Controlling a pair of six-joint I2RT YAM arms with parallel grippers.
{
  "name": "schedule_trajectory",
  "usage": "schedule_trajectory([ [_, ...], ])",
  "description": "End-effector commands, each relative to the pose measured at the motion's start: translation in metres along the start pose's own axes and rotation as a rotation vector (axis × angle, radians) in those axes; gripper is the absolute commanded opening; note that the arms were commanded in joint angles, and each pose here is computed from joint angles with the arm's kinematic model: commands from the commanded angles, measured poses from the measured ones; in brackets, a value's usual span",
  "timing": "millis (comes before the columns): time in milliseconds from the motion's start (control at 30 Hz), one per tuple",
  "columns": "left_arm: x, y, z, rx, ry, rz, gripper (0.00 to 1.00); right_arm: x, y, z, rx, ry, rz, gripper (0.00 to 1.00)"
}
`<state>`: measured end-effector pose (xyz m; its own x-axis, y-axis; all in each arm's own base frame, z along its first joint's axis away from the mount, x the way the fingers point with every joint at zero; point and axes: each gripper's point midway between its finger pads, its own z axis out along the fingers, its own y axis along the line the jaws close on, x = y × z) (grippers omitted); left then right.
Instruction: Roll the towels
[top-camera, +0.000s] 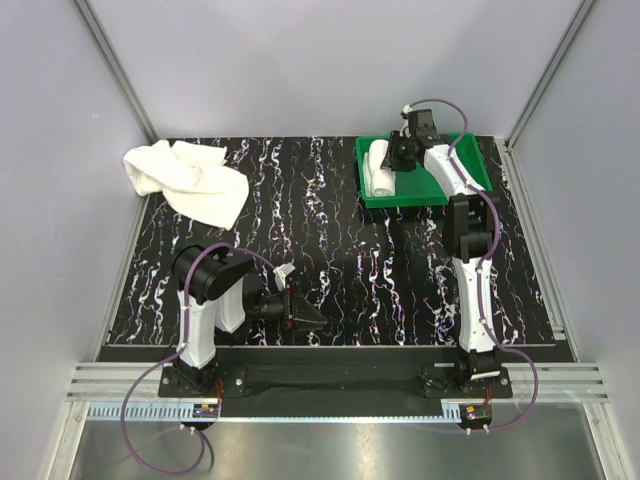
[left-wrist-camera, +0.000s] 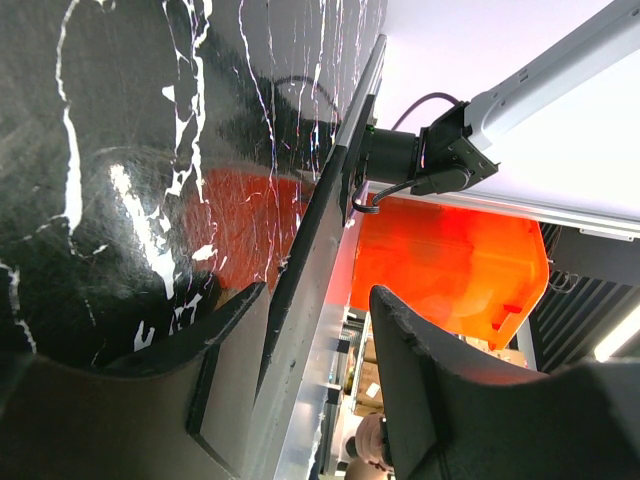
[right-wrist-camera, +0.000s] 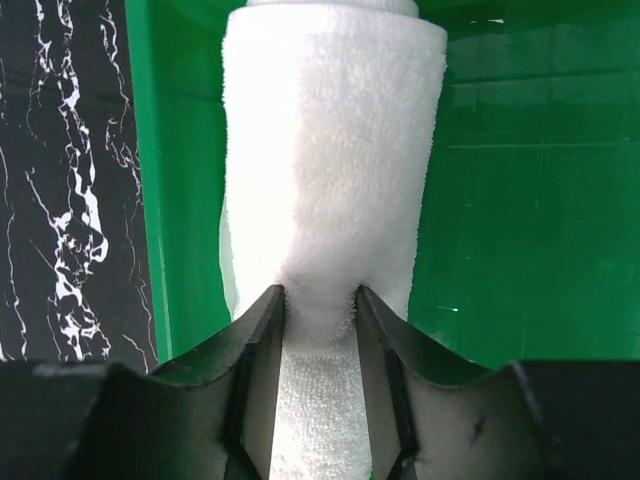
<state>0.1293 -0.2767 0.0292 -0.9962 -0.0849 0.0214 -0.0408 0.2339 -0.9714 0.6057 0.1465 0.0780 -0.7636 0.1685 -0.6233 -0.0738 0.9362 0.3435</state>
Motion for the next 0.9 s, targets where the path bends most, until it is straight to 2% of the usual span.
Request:
schedule_trajectory([
  [0,-0.008,0.013,0.002,-0.015,-0.081,0.089,0.54,-0.020,0.018,-0.016,-0.060,-0.057,0.008,0.39],
  [233,-0.008,0.013,0.003,-0.017,-0.079,0.086,0.53,-0.007,0.034,-0.004,-0.121,-0.032,0.019,0.30],
  [633,-0.009,0.014,0.004,-0.018,-0.077,0.081,0.53,0.039,0.074,0.022,-0.187,0.023,-0.004,0.28],
  [867,-0.010,0.014,0.005,-0.016,-0.076,0.085,0.52,0.063,0.097,0.028,-0.135,0.027,-0.078,0.31],
])
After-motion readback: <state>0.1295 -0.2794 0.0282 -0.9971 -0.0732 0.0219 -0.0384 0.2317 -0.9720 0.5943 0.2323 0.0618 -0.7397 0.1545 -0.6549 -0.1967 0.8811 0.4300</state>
